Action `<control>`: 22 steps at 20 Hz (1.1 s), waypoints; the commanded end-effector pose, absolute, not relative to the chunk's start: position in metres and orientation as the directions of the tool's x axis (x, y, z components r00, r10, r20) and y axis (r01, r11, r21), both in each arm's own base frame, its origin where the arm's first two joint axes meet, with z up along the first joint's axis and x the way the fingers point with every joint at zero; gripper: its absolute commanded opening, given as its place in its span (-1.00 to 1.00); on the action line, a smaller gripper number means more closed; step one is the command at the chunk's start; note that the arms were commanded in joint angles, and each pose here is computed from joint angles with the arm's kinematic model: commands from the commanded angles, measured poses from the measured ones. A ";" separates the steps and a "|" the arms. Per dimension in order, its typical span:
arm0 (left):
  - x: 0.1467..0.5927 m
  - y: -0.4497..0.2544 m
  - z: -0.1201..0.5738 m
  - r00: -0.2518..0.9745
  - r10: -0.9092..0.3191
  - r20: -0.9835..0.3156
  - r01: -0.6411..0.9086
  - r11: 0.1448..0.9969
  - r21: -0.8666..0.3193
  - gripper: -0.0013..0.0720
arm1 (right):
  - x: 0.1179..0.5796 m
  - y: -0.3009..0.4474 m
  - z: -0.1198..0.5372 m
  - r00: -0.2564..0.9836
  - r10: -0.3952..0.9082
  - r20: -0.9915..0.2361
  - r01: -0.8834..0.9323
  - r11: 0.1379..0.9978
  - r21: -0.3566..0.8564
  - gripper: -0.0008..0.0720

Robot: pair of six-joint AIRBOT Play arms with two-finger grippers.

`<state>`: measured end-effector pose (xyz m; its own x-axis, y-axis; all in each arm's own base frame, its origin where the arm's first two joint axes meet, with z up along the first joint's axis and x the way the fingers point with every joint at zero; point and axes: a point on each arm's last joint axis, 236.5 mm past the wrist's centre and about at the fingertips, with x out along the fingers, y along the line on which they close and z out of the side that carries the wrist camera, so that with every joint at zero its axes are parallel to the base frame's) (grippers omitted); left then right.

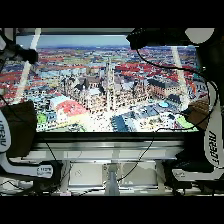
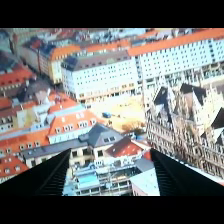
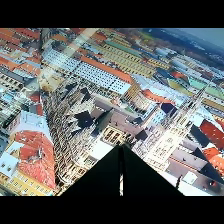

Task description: Fold the clothes and pants, and hang the long-sleeved shirts on hangers.

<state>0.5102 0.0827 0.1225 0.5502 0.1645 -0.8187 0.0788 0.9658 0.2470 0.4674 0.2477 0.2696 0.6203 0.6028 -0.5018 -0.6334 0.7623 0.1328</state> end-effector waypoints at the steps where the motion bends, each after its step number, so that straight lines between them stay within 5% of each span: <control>1: 0.473 0.131 0.050 0.250 0.304 -0.919 0.007 0.949 0.316 0.97 | 0.467 0.248 0.269 0.619 0.603 -0.503 -0.634 0.762 0.133 -0.87; 4: 0.449 0.166 0.019 0.078 0.390 -0.917 -0.146 0.915 0.377 0.96 | 0.467 0.248 0.269 0.619 0.603 -0.503 -0.634 0.762 0.133 -0.87; 9: 0.400 0.178 -0.044 -0.234 0.337 -0.912 -0.416 0.813 0.407 0.96 | 0.467 0.248 0.269 0.619 0.603 -0.503 -0.634 0.762 0.133 -0.87; 18: 0.385 0.176 -0.084 -0.356 0.318 -0.879 -0.503 0.728 0.467 0.96 | 0.467 0.248 0.269 0.619 0.603 -0.503 -0.634 0.762 0.133 -0.87; 22: 0.363 0.200 -0.086 -0.428 0.438 -0.790 -0.437 0.665 0.605 0.96 | 0.467 0.248 0.269 0.619 0.603 -0.503 -0.634 0.762 0.133 -0.87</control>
<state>0.3770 0.1835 -0.0862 -0.3764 0.3597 -0.8538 -0.4670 0.7223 0.5101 0.4673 0.2476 0.2695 0.6202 0.6026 -0.5022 -0.6335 0.7623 0.1322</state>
